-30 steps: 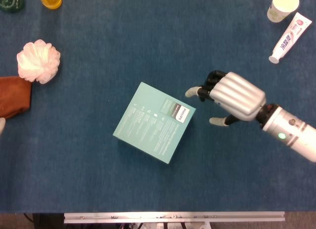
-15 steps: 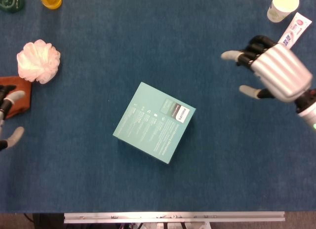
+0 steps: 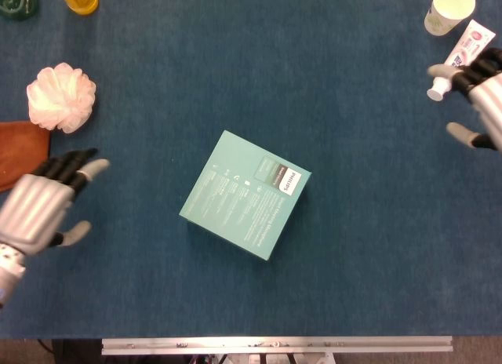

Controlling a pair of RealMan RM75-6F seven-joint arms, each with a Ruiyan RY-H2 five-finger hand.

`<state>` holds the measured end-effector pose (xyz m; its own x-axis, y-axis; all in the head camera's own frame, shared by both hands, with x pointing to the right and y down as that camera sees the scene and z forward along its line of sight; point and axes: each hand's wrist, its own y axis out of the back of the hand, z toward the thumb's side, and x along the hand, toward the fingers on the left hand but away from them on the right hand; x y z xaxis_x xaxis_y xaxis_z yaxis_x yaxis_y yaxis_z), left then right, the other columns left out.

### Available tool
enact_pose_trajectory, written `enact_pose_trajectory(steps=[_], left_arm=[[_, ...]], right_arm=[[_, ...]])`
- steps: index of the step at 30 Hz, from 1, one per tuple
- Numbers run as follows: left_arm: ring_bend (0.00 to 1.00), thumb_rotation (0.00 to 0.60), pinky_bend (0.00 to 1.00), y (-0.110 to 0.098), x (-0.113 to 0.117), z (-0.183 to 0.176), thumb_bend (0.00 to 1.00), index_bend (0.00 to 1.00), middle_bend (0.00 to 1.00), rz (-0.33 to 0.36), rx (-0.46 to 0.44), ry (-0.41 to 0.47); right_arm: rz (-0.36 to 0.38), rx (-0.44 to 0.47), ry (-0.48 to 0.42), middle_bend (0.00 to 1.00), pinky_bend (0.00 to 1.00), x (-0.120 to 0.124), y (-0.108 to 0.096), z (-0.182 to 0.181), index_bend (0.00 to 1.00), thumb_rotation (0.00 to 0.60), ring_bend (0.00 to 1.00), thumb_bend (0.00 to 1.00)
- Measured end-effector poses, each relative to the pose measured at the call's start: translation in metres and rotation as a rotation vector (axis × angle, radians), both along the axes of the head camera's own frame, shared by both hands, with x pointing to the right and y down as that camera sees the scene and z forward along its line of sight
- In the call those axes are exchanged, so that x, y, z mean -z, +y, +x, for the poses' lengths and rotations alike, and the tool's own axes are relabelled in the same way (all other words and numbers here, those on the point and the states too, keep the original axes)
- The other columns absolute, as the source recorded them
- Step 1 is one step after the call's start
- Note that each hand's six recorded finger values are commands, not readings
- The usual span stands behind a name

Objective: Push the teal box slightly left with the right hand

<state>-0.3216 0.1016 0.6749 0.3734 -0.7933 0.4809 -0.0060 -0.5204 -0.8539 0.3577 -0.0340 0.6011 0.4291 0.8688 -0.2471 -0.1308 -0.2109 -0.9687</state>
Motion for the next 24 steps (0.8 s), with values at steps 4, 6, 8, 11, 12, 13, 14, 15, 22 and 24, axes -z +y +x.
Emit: enact_pose_trajectory(steps=[4,6,8,11,12,13,14,15,22,24], left_arm=[[0.05,0.6,0.18,-0.001,-0.009,0.023,0.24,0.06,0.05,-0.032,-0.059,0.039],[0.05,0.6,0.18,-0.005,-0.011,0.031,0.24,0.06,0.05,-0.027,-0.068,0.065],[0.05,0.6,0.18,-0.009,-0.011,0.037,0.24,0.06,0.05,-0.014,-0.067,0.086],[0.05,0.6,0.18,-0.017,-0.008,0.04,0.24,0.06,0.05,0.021,-0.045,0.106],[0.05,0.6,0.18,-0.02,-0.006,0.039,0.24,0.06,0.06,0.041,-0.029,0.111],[0.06,0.6,0.18,-0.023,-0.004,0.038,0.24,0.07,0.06,0.057,-0.014,0.114],[0.06,0.6,0.18,-0.025,-0.002,0.036,0.24,0.07,0.07,0.076,0.004,0.115],[0.06,0.6,0.18,-0.029,0.001,0.032,0.24,0.07,0.07,0.101,0.031,0.115],[0.07,0.6,0.18,-0.039,0.021,-0.006,0.24,0.08,0.1,0.233,0.226,0.104],[0.08,0.6,0.18,-0.037,0.029,-0.018,0.24,0.08,0.1,0.266,0.275,0.093]], right_arm=[[-0.005,-0.03,0.0,0.5,0.28,0.001,0.002,0.013,0.29,0.6,0.4,0.12],[-0.007,-0.037,0.0,0.5,0.28,0.002,0.004,0.017,0.29,0.6,0.4,0.12],[-0.005,-0.045,0.001,0.5,0.28,0.003,0.006,0.021,0.29,0.6,0.4,0.12],[0.002,-0.064,0.006,0.5,0.28,0.005,0.01,0.03,0.29,0.6,0.4,0.12],[0.002,-0.072,0.009,0.5,0.28,0.005,0.011,0.034,0.29,0.6,0.4,0.12],[0.002,-0.082,0.013,0.5,0.28,0.006,0.014,0.038,0.29,0.6,0.4,0.12],[0.002,-0.091,0.017,0.5,0.28,0.006,0.016,0.042,0.29,0.6,0.4,0.12],[0.0,-0.099,0.021,0.5,0.28,0.005,0.018,0.046,0.29,0.6,0.4,0.12],[-0.005,-0.173,0.047,0.5,0.28,0.004,0.039,0.072,0.29,0.6,0.4,0.12],[-0.003,-0.195,0.048,0.5,0.28,0.004,0.045,0.078,0.29,0.6,0.4,0.12]])
